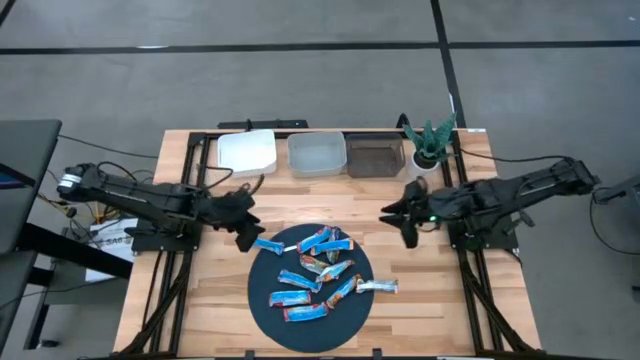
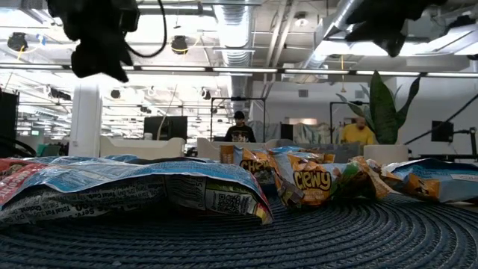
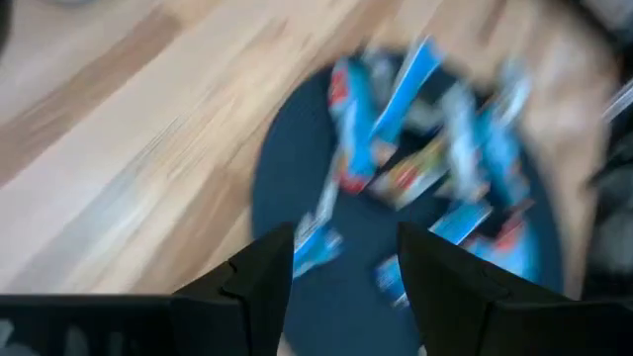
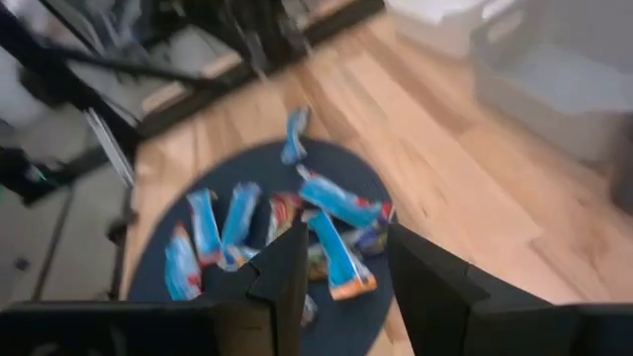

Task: Pick and place Granola Bars by type
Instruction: Put the blue granola bar into the white bin

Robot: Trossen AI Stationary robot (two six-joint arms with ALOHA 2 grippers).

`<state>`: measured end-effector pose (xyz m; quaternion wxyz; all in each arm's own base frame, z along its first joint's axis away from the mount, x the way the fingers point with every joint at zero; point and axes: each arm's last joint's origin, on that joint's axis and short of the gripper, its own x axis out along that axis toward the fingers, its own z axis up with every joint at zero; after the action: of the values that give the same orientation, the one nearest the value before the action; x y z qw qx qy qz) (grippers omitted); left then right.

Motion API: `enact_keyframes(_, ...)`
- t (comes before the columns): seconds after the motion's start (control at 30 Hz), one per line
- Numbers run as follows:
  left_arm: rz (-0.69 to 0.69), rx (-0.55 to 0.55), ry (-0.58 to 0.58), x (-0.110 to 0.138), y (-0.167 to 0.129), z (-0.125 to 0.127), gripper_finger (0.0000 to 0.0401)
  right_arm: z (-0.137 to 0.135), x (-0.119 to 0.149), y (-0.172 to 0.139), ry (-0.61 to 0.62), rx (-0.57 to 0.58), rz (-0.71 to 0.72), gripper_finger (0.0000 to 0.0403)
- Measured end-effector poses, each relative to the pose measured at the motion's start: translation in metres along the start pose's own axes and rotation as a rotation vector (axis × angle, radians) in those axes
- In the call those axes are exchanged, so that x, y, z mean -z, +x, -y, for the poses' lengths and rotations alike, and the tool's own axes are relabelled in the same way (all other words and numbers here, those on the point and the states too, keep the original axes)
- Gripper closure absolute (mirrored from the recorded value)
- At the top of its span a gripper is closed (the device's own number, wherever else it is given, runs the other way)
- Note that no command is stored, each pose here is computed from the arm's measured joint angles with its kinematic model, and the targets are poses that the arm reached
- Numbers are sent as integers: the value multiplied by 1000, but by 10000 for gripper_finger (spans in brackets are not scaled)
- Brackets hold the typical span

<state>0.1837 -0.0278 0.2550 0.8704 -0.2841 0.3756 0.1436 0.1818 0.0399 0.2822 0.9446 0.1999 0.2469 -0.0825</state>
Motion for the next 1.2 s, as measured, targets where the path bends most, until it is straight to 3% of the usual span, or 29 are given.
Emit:
enact_keyframes(0.2,-245,-72,224,7,24,3,228,-6,8,28,18,24,-123,272)
enact_keyframes(0.37,-420,-74,366,16,52,3,228,-13,2,36,61,32,-131,272)
enact_keyframes(0.67,-583,-206,583,31,99,-5,228,-20,-12,33,67,12,-97,272)
enact_keyframes(0.8,-628,-268,611,37,113,-9,228,-22,-16,31,71,2,-83,272)
enact_keyframes(1.03,-634,-232,625,39,125,-8,229,-23,-17,30,73,1,-81,272)
enact_keyframes(1.2,-565,-237,587,34,120,-5,268,-23,-17,30,78,2,-81,272)
